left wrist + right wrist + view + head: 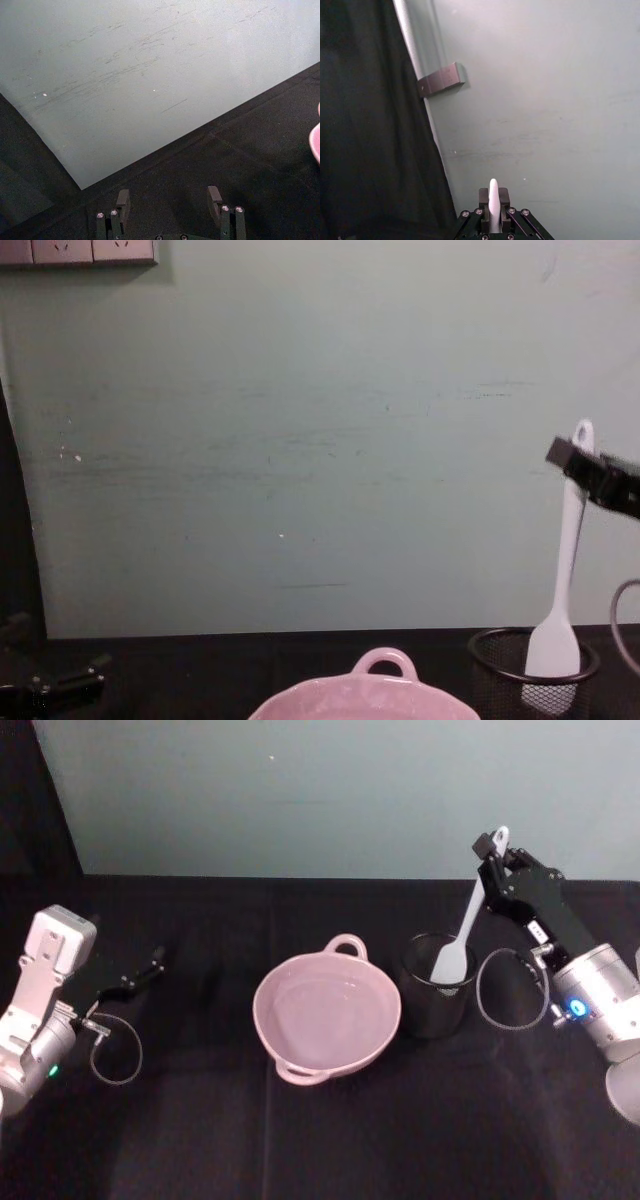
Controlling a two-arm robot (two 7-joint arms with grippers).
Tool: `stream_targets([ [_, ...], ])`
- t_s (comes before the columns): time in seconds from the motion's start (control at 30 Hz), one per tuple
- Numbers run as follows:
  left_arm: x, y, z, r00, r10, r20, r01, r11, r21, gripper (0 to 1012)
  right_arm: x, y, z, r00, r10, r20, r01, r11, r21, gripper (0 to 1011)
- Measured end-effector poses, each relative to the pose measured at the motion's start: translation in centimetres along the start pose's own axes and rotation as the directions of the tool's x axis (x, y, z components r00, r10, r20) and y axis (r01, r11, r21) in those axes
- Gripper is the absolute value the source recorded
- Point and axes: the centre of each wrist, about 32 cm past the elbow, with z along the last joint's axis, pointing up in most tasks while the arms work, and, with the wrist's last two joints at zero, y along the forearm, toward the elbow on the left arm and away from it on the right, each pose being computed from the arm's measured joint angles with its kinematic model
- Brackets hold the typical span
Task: Use the one hand to pick up the spoon and stir the clear water in the bowl.
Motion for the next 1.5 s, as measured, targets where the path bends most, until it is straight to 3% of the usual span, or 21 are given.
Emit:
stream_targets([
  [0.2, 0.00, 0.00, 0.00, 1.0000, 0.000, 0.000, 0.000, 1.0000, 0.000, 1011, 0.7, -0.3, -2.5, 0.993, -0.018, -0.117, 0.022, 0.999, 0.034, 120],
  [0.3, 0.00, 0.00, 0.00, 1.0000, 0.000, 0.000, 0.000, 1.0000, 0.000, 1011, 1.1, -0.7, -4.0, 0.981, -0.034, -0.190, 0.045, 0.997, 0.055, 119],
  [0.5, 0.00, 0.00, 0.00, 1.0000, 0.000, 0.000, 0.000, 1.0000, 0.000, 1011, 1.6, -1.2, -5.5, 0.961, -0.057, -0.269, 0.078, 0.995, 0.067, 119],
  [0.8, 0.00, 0.00, 0.00, 1.0000, 0.000, 0.000, 0.000, 1.0000, 0.000, 1011, 1.8, -1.2, -6.1, 0.952, -0.056, -0.302, 0.071, 0.997, 0.042, 119],
  [1.43, 0.00, 0.00, 0.00, 1.0000, 0.000, 0.000, 0.000, 1.0000, 0.000, 1011, 1.7, -0.7, -5.5, 0.951, -0.072, -0.300, 0.068, 0.997, -0.026, 122],
  [1.5, 0.00, 0.00, 0.00, 1.0000, 0.000, 0.000, 0.000, 1.0000, 0.000, 1011, 1.7, -0.6, -5.5, 0.951, -0.075, -0.301, 0.069, 0.997, -0.028, 172],
])
